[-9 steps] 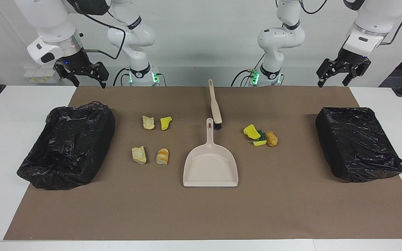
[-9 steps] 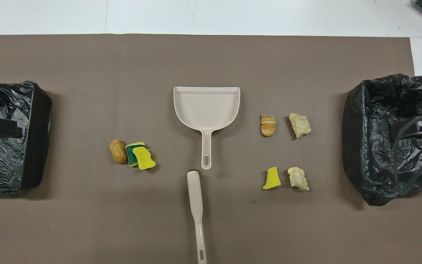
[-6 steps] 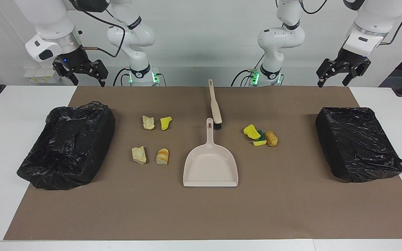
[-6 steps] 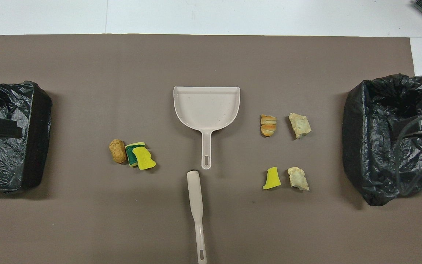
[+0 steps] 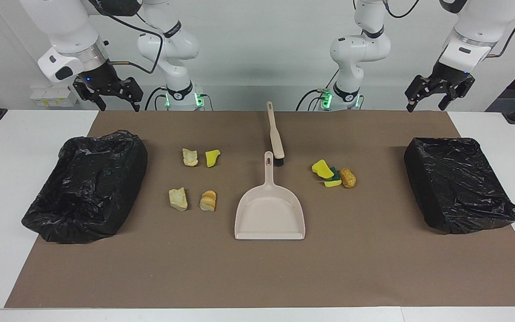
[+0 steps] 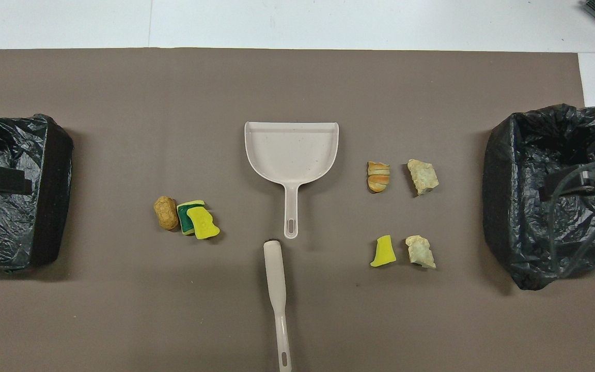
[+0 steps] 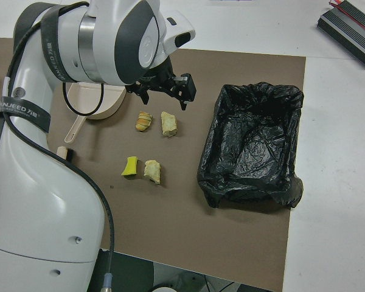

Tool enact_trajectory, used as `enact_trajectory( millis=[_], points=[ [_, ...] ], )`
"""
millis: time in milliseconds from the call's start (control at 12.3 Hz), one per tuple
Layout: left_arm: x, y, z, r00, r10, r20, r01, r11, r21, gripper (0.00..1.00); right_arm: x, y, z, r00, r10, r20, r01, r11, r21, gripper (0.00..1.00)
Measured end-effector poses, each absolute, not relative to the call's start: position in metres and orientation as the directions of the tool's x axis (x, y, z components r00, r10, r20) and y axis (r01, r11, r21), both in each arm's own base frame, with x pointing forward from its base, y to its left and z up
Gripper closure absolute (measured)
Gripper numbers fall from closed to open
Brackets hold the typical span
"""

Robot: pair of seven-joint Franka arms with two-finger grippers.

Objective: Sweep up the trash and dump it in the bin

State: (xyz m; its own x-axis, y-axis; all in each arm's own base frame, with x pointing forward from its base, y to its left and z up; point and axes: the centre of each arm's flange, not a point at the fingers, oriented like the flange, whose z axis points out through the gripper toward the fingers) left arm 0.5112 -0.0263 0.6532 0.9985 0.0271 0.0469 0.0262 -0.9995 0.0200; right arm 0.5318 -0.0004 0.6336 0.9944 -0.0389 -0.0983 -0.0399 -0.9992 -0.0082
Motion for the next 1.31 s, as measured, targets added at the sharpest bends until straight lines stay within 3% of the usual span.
enact_trajectory(
  millis=[326,816,1306],
  points=[
    [0.511,-0.027,0.653,0.999,0.026,0.047,0.025,-0.999,0.02,0.0,0.552,0.073,0.606,0.992,0.083,-0.091,0.082,-0.997,-0.013,0.0],
    [0.511,-0.027,0.653,0.999,0.026,0.047,0.025,-0.999,0.02,0.0,0.583,0.2,0.534,0.997,0.064,-0.046,0.062,-0.997,-0.043,0.0],
    [0.511,-0.028,0.653,0.999,0.025,0.047,0.024,-1.0,0.02,0.0,0.57,0.344,0.44,1.0,-0.01,-0.022,-0.011,-0.999,-0.051,0.0]
  ],
)
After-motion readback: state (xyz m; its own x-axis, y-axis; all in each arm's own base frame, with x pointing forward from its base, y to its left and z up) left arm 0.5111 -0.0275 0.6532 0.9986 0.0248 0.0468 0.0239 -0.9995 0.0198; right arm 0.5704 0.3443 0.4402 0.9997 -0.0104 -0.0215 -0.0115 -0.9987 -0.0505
